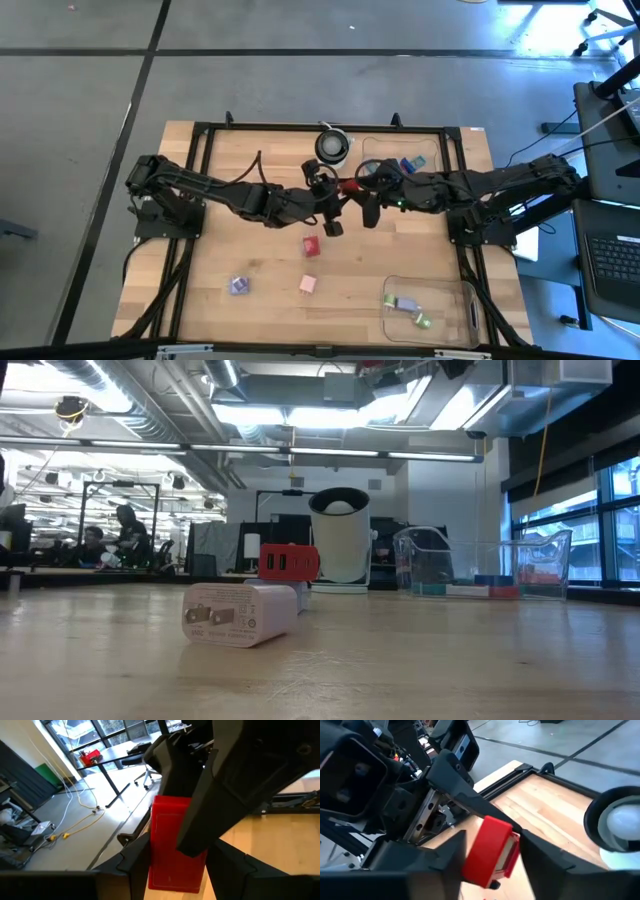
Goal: Pick & Place Office items
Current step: Put the red digital timer into the top transparent bin, then put the violet charger adapter into the bottom transparent bin
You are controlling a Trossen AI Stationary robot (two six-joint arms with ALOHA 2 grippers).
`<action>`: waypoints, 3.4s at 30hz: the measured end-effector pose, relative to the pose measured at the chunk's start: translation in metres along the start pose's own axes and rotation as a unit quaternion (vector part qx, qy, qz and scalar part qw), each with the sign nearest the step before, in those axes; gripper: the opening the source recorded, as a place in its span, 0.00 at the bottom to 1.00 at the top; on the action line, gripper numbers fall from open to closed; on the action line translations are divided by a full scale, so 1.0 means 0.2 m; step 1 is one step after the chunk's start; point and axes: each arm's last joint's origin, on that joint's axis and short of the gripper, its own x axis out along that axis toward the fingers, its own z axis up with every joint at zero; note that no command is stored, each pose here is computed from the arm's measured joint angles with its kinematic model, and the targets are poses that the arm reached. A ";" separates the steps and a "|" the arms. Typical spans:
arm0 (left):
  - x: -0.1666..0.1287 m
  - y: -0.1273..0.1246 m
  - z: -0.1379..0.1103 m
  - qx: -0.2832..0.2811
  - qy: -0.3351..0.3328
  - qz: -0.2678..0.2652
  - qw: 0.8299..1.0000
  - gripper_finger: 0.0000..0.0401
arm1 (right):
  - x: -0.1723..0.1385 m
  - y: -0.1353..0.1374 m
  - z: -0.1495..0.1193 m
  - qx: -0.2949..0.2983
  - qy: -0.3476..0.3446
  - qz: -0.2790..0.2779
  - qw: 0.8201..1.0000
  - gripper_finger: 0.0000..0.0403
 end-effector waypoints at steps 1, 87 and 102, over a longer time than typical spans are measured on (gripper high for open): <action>0.00 0.00 0.00 0.001 0.001 0.001 1.000 0.40 | 0.00 0.00 0.00 0.008 0.001 -0.001 1.000 0.40; 0.01 0.03 -0.06 -0.155 0.038 0.071 0.985 0.68 | 0.10 -1.09 -0.36 0.066 0.267 -0.373 0.886 0.24; 0.01 0.00 -0.08 -0.229 0.069 -0.001 0.971 0.68 | 0.11 -1.08 -0.36 0.070 0.273 -0.362 0.888 0.48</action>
